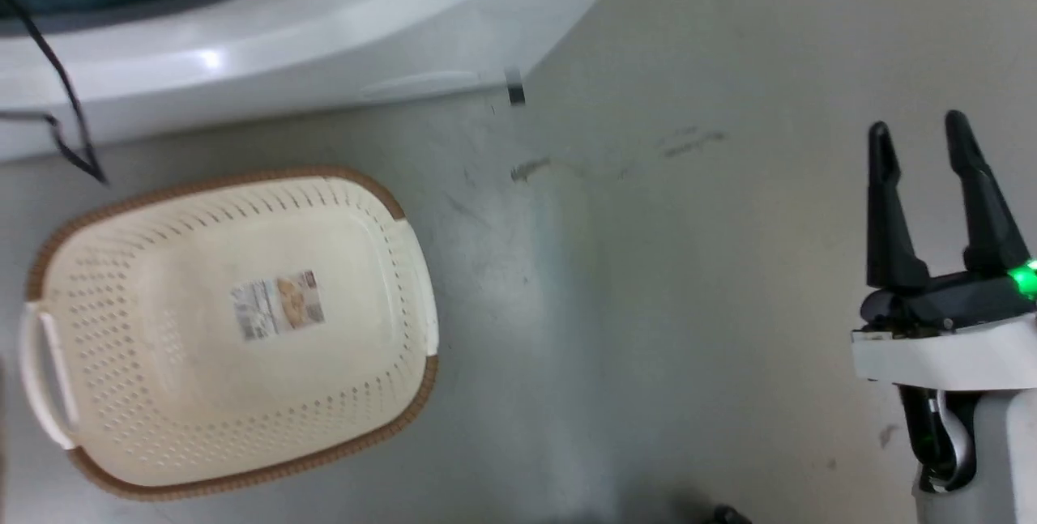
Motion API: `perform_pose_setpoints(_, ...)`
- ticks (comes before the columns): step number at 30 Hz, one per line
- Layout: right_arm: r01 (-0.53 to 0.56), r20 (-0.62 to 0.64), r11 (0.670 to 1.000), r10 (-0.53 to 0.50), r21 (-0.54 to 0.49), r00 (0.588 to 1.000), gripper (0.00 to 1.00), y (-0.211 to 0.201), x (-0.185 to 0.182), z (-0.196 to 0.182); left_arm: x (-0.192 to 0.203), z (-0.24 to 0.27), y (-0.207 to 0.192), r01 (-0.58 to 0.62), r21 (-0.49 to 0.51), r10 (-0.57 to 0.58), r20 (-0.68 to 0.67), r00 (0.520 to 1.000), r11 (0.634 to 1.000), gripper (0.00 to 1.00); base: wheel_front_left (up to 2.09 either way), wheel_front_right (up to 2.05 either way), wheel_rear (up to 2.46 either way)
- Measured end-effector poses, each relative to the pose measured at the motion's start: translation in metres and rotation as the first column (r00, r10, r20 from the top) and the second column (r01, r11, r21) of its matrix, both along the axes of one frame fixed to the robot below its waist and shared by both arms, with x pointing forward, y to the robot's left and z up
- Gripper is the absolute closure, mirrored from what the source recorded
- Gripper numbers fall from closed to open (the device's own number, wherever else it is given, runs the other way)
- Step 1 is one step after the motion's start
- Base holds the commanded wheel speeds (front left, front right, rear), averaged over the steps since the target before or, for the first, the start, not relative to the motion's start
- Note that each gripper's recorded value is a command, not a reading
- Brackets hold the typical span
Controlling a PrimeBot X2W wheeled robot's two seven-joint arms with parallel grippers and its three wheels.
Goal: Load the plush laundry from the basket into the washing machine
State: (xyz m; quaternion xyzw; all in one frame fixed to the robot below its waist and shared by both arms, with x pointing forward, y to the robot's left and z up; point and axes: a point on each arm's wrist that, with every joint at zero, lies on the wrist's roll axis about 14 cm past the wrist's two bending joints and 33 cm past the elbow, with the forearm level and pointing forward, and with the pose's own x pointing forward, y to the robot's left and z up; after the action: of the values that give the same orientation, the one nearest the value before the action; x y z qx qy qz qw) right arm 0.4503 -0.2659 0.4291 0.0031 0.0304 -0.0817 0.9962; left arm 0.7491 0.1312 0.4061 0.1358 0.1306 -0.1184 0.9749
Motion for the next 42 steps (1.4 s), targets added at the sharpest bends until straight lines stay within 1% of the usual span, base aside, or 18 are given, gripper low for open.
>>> perform_pose_setpoints(5, 0.002, 0.092, 1.000, 0.000, -0.024, 0.996, 0.00, 0.000, -0.011, 0.043, -0.041, 0.038, -0.010, 0.028, -0.079, -0.022, 0.086, 0.996, 0.997, 0.00, 0.00, 0.00, 0.00)
perform_pose_setpoints(10, -0.009, 0.148, 0.999, 0.013, -0.032, 0.989, 0.00, 0.006, -0.029, 0.070, -0.084, 0.076, -0.016, 0.042, -0.146, -0.019, 0.156, 0.988, 0.988, 0.00, 0.00, 0.00, 0.00)
perform_pose_setpoints(15, -0.052, 0.234, 0.998, 0.056, -0.021, 0.971, 0.00, 0.023, -0.041, 0.103, -0.138, 0.101, -0.016, 0.056, -0.183, -0.020, 0.194, 0.981, 0.981, 0.00, 0.00, 0.00, 0.00)
perform_pose_setpoints(16, -0.052, 0.234, 0.998, 0.056, -0.021, 0.971, 0.00, 0.023, -0.041, 0.103, -0.138, 0.101, -0.016, 0.056, -0.183, -0.020, 0.194, 0.981, 0.981, 0.00, 0.00, 0.00, 0.00)
perform_pose_setpoints(17, -0.073, 0.261, 0.997, 0.076, -0.020, 0.962, 0.00, 0.031, -0.047, 0.113, -0.160, 0.112, -0.011, 0.051, -0.202, -0.005, 0.224, 0.975, 0.978, 0.00, 0.00, 0.00, 0.00)
perform_pose_setpoints(20, -0.093, 0.292, 0.995, 0.094, -0.016, 0.952, 0.00, 0.038, -0.057, 0.124, -0.194, 0.133, -0.004, 0.054, -0.239, 0.019, 0.293, 0.956, 0.970, 0.00, 0.00, 0.00, 0.00)
perform_pose_setpoints(21, -0.093, 0.292, 0.995, 0.094, -0.016, 0.952, 0.00, 0.038, -0.057, 0.124, -0.194, 0.133, -0.004, 0.054, -0.239, 0.019, 0.293, 0.956, 0.970, 0.00, 0.00, 0.00, 0.00)
perform_pose_setpoints(22, -0.118, 0.308, 0.993, 0.116, -0.012, 0.944, 0.00, 0.047, -0.061, 0.130, -0.220, 0.137, 0.008, 0.033, -0.259, 0.054, 0.319, 0.946, 0.965, 0.00, 0.00, 0.00, 0.00)
perform_pose_setpoints(23, -0.118, 0.308, 0.993, 0.116, -0.012, 0.944, 0.00, 0.047, -0.061, 0.130, -0.220, 0.137, 0.008, 0.033, -0.259, 0.054, 0.319, 0.946, 0.965, 0.00, 0.00, 0.00, 0.00)
perform_pose_setpoints(24, -0.145, 0.320, 0.989, 0.142, -0.015, 0.937, 0.00, 0.056, -0.065, 0.135, -0.246, 0.134, 0.022, -0.005, -0.302, 0.106, 0.319, 0.942, 0.953, 0.00, 0.00, 0.00, 0.00)
perform_pose_setpoints(26, -0.174, 0.336, 0.985, 0.169, -0.016, 0.926, 0.00, 0.067, -0.071, 0.141, -0.285, 0.129, 0.038, -0.055, -0.339, 0.170, 0.321, 0.931, 0.939, 0.00, 0.00, 0.00, 0.00)
perform_pose_setpoints(27, -0.174, 0.336, 0.985, 0.169, -0.016, 0.926, 0.00, 0.067, -0.071, 0.141, -0.285, 0.129, 0.038, -0.055, -0.339, 0.170, 0.321, 0.931, 0.939, 0.00, 0.00, 0.00, 0.00)
perform_pose_setpoints(28, -0.186, 0.344, 0.982, 0.181, -0.016, 0.922, 0.00, 0.071, -0.075, 0.143, -0.307, 0.132, 0.045, -0.074, -0.352, 0.200, 0.339, 0.919, 0.933, 0.00, 0.00, 0.00, 0.00)
perform_pose_setpoints(29, -0.186, 0.344, 0.982, 0.181, -0.016, 0.922, 0.00, 0.071, -0.075, 0.143, -0.307, 0.132, 0.045, -0.074, -0.352, 0.200, 0.339, 0.919, 0.933, 0.00, 0.00, 0.00, 0.00)
perform_pose_setpoints(32, -0.218, 0.346, 0.976, 0.210, -0.014, 0.915, 0.00, 0.082, -0.083, 0.144, -0.353, 0.128, 0.052, -0.113, -0.355, 0.243, 0.349, 0.905, 0.928, 0.00, 0.00, 0.00, 0.00)
perform_pose_setpoints(33, -0.218, 0.346, 0.976, 0.210, -0.014, 0.915, 0.00, 0.082, -0.083, 0.144, -0.353, 0.128, 0.052, -0.113, -0.355, 0.243, 0.349, 0.905, 0.928, 0.00, 0.00, 0.00, 0.00)
perform_pose_setpoints(34, -0.224, 0.335, 0.975, 0.215, -0.013, 0.917, 0.00, 0.084, -0.086, 0.140, -0.367, 0.123, 0.050, -0.126, -0.376, 0.261, 0.332, 0.906, 0.918, 0.00, 0.00, 0.00, 0.00)
perform_pose_setpoints(42, -0.246, 0.263, 0.969, 0.240, -0.013, 0.934, 0.00, 0.092, -0.096, 0.116, -0.393, 0.091, 0.044, -0.155, -0.351, 0.252, 0.249, 0.935, 0.923, 0.00, 0.00, 0.00, 0.00)
